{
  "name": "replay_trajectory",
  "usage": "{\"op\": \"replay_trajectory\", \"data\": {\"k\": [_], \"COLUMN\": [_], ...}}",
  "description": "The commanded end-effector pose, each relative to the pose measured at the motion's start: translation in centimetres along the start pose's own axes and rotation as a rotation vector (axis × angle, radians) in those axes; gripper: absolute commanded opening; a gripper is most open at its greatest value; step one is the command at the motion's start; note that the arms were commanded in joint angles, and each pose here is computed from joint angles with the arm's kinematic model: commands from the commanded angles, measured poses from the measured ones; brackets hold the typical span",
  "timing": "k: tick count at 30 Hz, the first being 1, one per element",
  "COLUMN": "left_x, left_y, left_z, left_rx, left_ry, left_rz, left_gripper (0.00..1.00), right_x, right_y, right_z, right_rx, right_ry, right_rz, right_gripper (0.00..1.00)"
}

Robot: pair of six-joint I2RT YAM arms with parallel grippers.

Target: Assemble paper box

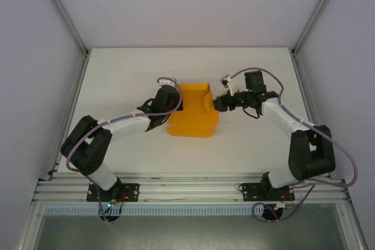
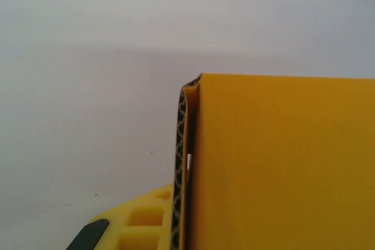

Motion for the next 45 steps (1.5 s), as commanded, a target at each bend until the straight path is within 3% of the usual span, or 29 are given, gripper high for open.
{"op": "replay_trajectory", "data": {"k": [1,7,12,16,20,24,26,31,37,41,45], "left_x": [-0.3,-0.4,-0.6,-0.8,-1.2,-1.3,-1.2,-1.0,-0.3,-0.5,-0.5], "left_y": [0.7,0.7,0.2,0.2,0.5,0.7,0.8,1.4,2.1,2.3,2.1], "left_z": [0.2,0.3,0.6,0.5,0.5,0.5,0.4,-0.1,-0.2,0.1,0.4], "left_rx": [-0.001,0.009,0.032,0.032,0.023,0.022,0.023,0.021,0.032,0.040,0.054], "left_ry": [-0.011,-0.012,-0.011,-0.002,-0.010,0.000,0.012,0.070,0.146,0.149,0.156], "left_rz": [0.020,0.038,0.054,0.061,0.061,0.059,0.057,0.007,-0.133,-0.136,-0.133], "left_gripper": [0.00,0.00,0.00,0.00,0.00,0.00,0.00,0.00,0.00,0.00,0.00], "right_x": [0.2,-1.2,-1.6,-1.6,-2.0,-2.6,-3.7,-8.1,-10.7,-10.9,-10.1], "right_y": [1.5,4.0,5.7,5.9,6.0,6.2,6.5,6.3,4.8,4.8,5.3], "right_z": [0.6,1.4,1.5,2.3,3.2,3.5,3.0,0.6,-1.2,-0.9,0.3], "right_rx": [-0.025,-0.153,-0.239,-0.236,-0.245,-0.272,-0.317,-0.470,-0.538,-0.545,-0.536], "right_ry": [-0.053,-0.254,-0.308,-0.317,-0.375,-0.461,-0.567,-0.986,-1.368,-1.432,-1.298], "right_rz": [-0.078,-0.095,-0.071,-0.057,-0.045,-0.027,0.020,0.152,0.291,0.261,0.244], "right_gripper": [0.53,0.57,0.57,0.55,0.44,0.19,0.10,0.01,0.00,0.00,0.02]}}
Point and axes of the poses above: each hand's point on the last joint's axis, 136 mm out from that joint toward the fingers, its own z axis out along the fingers, its own x axis along the line the jaws close on, y = z × x, the point moved 2 cm from there along -z, back along the fingers, and after that the axes turned 15 degrees about z, right-handed, at the moved point
